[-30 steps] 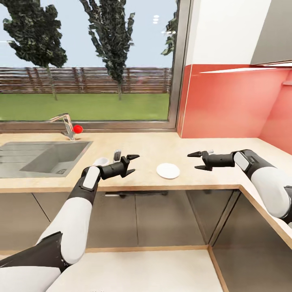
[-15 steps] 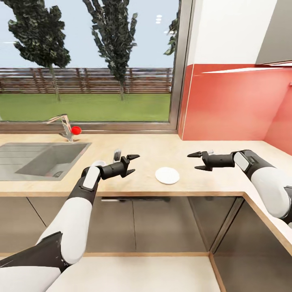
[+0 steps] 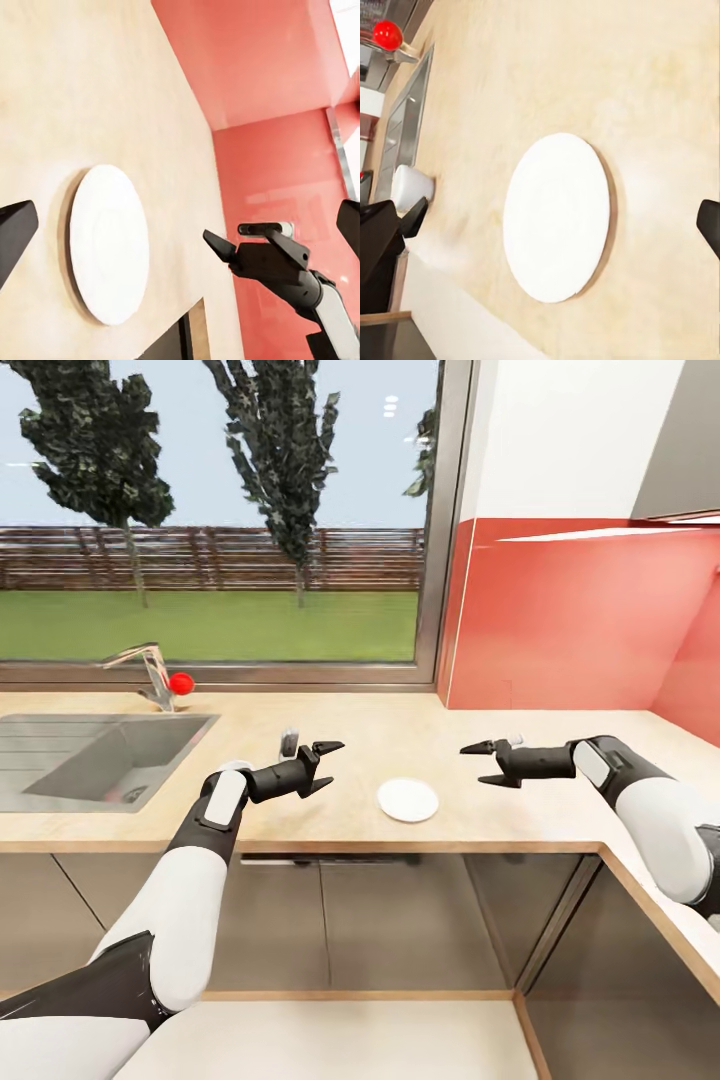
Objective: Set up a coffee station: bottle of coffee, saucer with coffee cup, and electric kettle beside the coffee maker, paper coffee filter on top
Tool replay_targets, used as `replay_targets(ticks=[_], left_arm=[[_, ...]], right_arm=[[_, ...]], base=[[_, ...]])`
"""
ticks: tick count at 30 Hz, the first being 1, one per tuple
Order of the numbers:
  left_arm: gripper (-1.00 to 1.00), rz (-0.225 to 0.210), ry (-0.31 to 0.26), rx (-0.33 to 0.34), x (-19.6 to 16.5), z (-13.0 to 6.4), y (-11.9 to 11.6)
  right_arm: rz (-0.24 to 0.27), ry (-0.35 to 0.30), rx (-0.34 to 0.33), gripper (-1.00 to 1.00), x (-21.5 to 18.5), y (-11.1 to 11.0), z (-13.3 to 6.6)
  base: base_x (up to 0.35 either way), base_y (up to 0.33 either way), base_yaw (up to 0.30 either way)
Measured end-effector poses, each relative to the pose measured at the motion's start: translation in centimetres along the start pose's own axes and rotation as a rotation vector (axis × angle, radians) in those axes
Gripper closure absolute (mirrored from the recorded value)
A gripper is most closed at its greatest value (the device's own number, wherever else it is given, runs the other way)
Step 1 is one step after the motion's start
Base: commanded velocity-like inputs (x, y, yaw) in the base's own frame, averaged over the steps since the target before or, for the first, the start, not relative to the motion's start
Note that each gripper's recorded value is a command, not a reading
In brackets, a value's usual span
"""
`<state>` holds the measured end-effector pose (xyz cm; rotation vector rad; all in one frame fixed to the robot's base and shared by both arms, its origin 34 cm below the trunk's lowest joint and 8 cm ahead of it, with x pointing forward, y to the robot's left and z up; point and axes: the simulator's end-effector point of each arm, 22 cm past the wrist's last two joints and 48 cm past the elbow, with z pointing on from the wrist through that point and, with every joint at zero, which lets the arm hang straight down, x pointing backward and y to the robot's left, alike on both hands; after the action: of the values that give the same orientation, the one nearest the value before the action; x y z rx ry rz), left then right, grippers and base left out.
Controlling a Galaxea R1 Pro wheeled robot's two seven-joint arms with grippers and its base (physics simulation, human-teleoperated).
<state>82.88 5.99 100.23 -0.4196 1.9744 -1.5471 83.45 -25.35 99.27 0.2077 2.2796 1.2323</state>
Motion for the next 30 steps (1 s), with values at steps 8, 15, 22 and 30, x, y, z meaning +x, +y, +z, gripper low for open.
replay_targets(ticks=[8, 15, 22, 30], left_arm=[[-1.00, -0.034, 0.033, -0.019, 1.4, 0.6, 1.4], [-1.00, -0.046, 0.043, -0.023, 1.8, 0.8, 1.8], [-1.00, -0.060, 0.053, -0.028, 2.4, 1.0, 2.3], [-1.00, -0.065, 0.055, -0.030, 2.5, 1.1, 2.5]], right_arm=[[0.005, 0.017, 0.035, -1.00, 0.8, -0.9, 0.9], [0.007, 0.031, 0.051, -1.00, 1.6, -1.2, 1.7], [0.010, 0.051, 0.044, -1.00, 2.6, -0.9, 2.8], [0.022, 0.068, 0.045, -1.00, 4.2, -1.8, 4.0]], base=[[0.036, -0.022, 0.000], [0.002, -0.001, 0.000], [0.000, 0.000, 0.000], [0.000, 0.000, 0.000]])
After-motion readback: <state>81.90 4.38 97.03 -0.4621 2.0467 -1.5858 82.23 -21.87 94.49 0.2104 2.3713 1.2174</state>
